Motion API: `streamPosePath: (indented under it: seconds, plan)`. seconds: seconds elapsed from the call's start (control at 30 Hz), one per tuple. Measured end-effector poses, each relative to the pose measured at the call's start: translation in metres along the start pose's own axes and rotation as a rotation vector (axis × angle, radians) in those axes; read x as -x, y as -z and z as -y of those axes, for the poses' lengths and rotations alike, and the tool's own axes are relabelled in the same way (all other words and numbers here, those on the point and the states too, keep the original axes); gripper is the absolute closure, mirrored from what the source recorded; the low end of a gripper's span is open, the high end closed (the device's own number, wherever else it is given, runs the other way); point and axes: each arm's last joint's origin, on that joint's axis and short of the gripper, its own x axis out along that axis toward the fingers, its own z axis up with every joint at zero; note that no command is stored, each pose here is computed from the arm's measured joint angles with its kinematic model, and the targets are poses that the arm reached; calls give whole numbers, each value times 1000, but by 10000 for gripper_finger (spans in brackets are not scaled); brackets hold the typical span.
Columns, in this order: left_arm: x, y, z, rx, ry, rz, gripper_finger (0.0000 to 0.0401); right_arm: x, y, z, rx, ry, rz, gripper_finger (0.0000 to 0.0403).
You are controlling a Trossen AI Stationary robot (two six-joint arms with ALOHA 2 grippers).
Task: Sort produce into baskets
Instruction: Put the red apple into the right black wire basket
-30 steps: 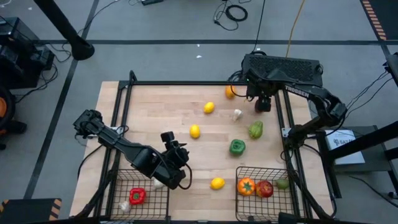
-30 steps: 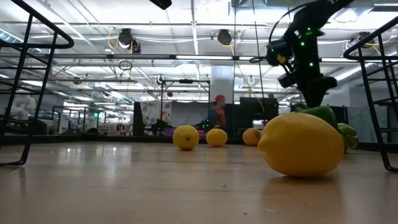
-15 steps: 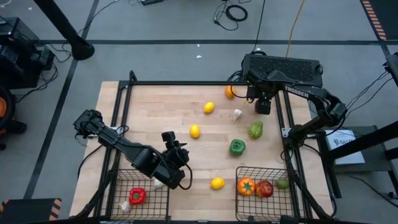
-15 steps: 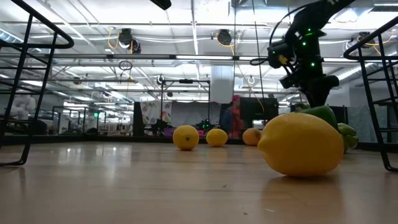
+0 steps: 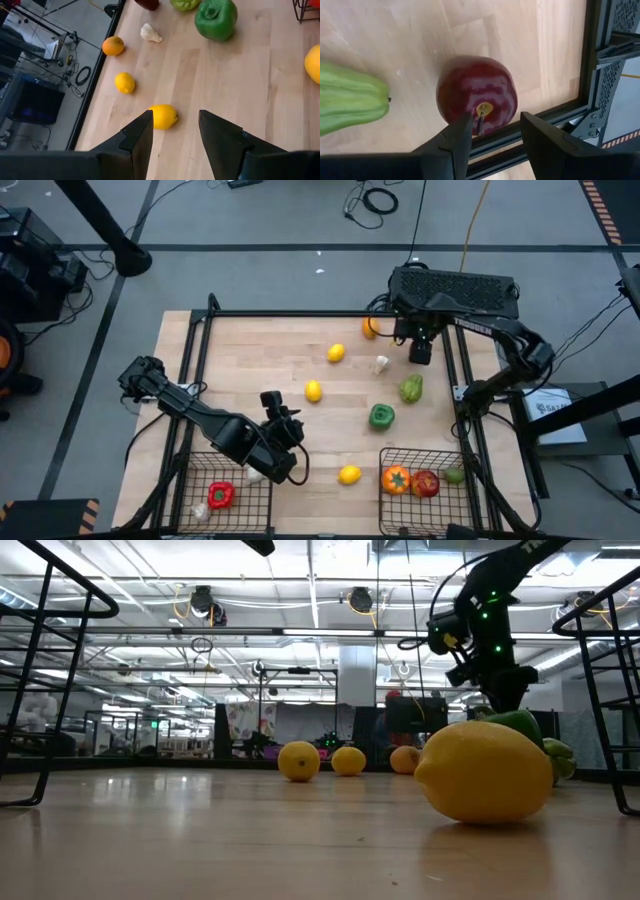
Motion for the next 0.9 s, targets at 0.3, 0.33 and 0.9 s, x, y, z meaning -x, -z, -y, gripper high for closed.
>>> streamPosePath:
  seconds: [0.3, 0.33, 0.9]
  plan:
    - [0, 0, 0, -13, 0, 0, 235, -6, -3, 0, -7, 13, -40, 244]
    - [0, 0, 0, -13, 0, 0, 235, -6, -2, 0, -8, 8, -52, 244]
    - [0, 0, 0, -14, 0, 0, 235, -9, 3, 8, -42, -10, -56, 244]
